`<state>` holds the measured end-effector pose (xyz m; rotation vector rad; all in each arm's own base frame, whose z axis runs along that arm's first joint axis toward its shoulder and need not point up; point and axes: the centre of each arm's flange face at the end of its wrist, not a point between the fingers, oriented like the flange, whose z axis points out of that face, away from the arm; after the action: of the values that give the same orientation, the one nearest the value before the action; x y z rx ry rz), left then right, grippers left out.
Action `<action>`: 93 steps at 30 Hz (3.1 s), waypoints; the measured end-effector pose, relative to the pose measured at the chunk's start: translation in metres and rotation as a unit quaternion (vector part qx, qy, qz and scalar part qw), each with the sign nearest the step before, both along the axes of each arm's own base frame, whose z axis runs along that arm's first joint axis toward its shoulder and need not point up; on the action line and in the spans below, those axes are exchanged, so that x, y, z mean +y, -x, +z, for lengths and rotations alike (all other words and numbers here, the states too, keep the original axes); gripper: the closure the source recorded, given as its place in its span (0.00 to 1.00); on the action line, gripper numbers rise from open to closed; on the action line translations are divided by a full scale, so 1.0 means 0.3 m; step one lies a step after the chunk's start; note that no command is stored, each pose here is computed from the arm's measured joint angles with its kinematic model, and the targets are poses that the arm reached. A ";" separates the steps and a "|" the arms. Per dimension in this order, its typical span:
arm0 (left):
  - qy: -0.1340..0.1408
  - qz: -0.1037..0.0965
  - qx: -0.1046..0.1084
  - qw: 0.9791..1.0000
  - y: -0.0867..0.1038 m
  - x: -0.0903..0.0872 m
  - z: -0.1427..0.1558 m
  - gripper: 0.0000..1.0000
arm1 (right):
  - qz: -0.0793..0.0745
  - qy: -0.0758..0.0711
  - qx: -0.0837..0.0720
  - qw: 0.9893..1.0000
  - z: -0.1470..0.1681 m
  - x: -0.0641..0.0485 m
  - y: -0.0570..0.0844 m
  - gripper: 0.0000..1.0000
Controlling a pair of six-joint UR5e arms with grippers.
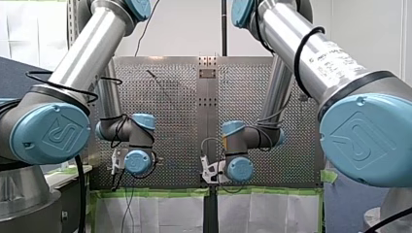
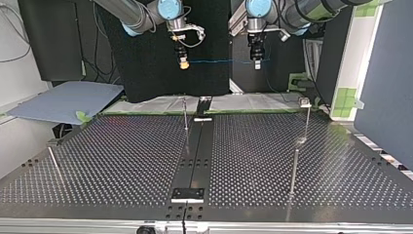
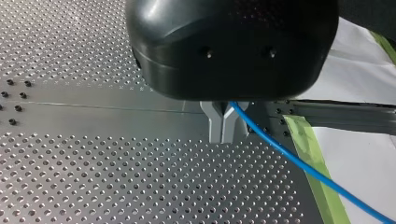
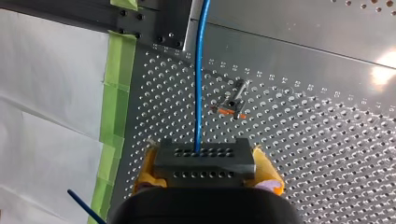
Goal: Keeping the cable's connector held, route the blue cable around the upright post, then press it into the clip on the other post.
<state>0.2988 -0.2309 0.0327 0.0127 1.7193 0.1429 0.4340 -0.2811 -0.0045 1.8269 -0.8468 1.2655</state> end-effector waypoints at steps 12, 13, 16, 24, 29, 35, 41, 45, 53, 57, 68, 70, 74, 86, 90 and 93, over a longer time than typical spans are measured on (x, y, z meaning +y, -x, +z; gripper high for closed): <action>0.011 0.000 -0.003 1.000 -0.020 0.002 0.059 1.00 | -0.009 -0.006 -0.008 1.000 0.089 -0.017 0.009 1.00; 0.015 0.003 -0.004 1.000 -0.021 0.004 0.068 1.00 | -0.008 -0.009 -0.012 1.000 0.104 -0.019 0.008 1.00; 0.027 0.008 -0.005 1.000 -0.022 0.008 0.096 1.00 | -0.001 -0.013 -0.031 0.999 0.159 -0.036 -0.010 1.00; 0.065 0.020 -0.011 0.998 -0.033 0.020 0.177 1.00 | 0.035 -0.008 -0.087 0.996 0.360 -0.097 -0.106 1.00; 0.097 0.044 -0.032 0.994 -0.085 0.029 0.260 1.00 | 0.053 0.004 -0.114 0.992 0.510 -0.134 -0.156 1.00; 0.122 0.065 -0.064 0.988 -0.165 0.033 0.384 1.00 | 0.064 0.018 -0.138 0.988 0.665 -0.161 -0.186 1.00; 0.133 0.088 -0.091 0.983 -0.226 0.047 0.498 1.00 | 0.074 0.047 -0.174 0.981 0.844 -0.196 -0.216 1.00; 0.140 0.096 -0.110 0.979 -0.266 0.052 0.591 1.00 | 0.078 0.069 -0.196 0.975 0.969 -0.214 -0.228 1.00; 0.153 0.082 -0.124 0.977 -0.277 0.065 0.727 1.00 | 0.090 0.099 -0.222 0.966 1.156 -0.207 -0.226 1.00; 0.163 0.071 -0.132 0.975 -0.277 0.067 0.802 1.00 | 0.096 0.102 -0.225 0.964 1.181 -0.205 -0.230 1.00; 0.195 0.068 -0.175 0.963 -0.293 0.095 1.051 1.00 | 0.124 0.104 -0.261 0.952 1.279 -0.216 -0.275 1.00; 0.199 0.066 -0.183 0.960 -0.294 0.101 1.095 1.00 | 0.129 0.105 -0.268 0.949 1.301 -0.217 -0.285 1.00; 0.213 0.061 -0.202 0.954 -0.292 0.113 1.197 1.00 | 0.134 0.107 -0.283 0.944 1.355 -0.224 -0.303 1.00; 0.251 0.033 -0.233 0.939 -0.305 0.143 1.419 1.00 | 0.154 0.112 -0.335 0.923 1.508 -0.244 -0.348 1.00; 0.253 0.034 -0.249 0.934 -0.327 0.157 1.481 1.00 | 0.164 0.113 -0.348 0.916 1.549 -0.243 -0.364 1.00; 0.252 0.034 -0.259 0.932 -0.345 0.170 1.519 1.00 | 0.167 0.115 -0.352 0.914 1.565 -0.244 -0.371 1.00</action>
<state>0.4021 -0.1800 0.4885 -0.4310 1.1850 -0.2328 0.5453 -0.3542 0.4651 1.3515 -0.7098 2.2157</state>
